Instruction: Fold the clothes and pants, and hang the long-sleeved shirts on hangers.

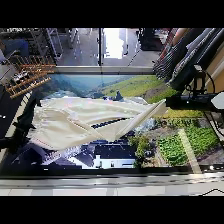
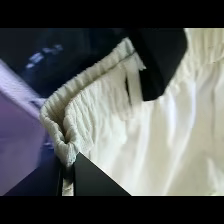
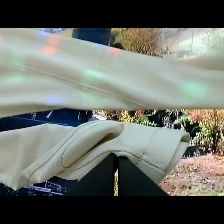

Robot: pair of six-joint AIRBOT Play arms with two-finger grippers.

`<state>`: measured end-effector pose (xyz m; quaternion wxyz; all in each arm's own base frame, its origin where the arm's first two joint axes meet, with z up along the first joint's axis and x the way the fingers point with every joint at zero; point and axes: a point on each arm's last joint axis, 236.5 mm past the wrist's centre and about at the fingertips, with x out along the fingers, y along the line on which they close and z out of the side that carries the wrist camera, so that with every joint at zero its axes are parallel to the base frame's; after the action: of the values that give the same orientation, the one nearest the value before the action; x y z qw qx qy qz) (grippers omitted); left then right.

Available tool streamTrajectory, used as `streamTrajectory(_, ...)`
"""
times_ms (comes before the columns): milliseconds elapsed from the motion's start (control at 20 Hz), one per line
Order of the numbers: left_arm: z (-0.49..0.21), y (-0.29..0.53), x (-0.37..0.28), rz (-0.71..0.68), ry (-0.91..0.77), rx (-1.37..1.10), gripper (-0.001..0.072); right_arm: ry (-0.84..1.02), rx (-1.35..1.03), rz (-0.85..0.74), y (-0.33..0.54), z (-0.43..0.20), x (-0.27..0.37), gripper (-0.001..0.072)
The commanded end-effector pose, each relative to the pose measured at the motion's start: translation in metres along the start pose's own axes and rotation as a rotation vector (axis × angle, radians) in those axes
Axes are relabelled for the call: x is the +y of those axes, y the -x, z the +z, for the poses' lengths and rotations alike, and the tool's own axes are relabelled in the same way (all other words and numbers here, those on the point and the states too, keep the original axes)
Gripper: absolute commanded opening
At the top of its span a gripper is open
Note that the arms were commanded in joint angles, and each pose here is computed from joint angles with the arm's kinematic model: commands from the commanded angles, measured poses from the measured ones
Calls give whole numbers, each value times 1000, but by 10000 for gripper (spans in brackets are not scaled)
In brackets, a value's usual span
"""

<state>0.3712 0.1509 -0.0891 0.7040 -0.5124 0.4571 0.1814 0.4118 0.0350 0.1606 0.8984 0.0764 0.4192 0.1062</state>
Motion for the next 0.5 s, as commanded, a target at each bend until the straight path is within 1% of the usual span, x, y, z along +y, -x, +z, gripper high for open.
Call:
streamTrajectory(0,34,33,-47,-94,-66,-41,7,-150,106,-54,-22,-23,-19,14)
streamTrajectory(100,73,78,-103,-172,-135,-129,6,-239,93,-37,-43,2,-35,13)
streamTrajectory(200,107,129,-158,-238,-234,-203,5,-278,152,-5,-48,25,-50,13)
streamTrajectory(250,116,143,-167,-220,-268,-211,5,-273,227,-40,-45,22,-67,13)
streamTrajectory(350,115,138,-132,-31,-322,-119,6,-300,512,-156,-34,-30,-106,14)
streamTrajectory(400,102,125,-104,77,-338,-31,6,-293,665,-146,-30,-63,-107,14)
streamTrajectory(450,90,114,-83,152,-368,42,6,-252,726,-108,-34,-80,-100,14)
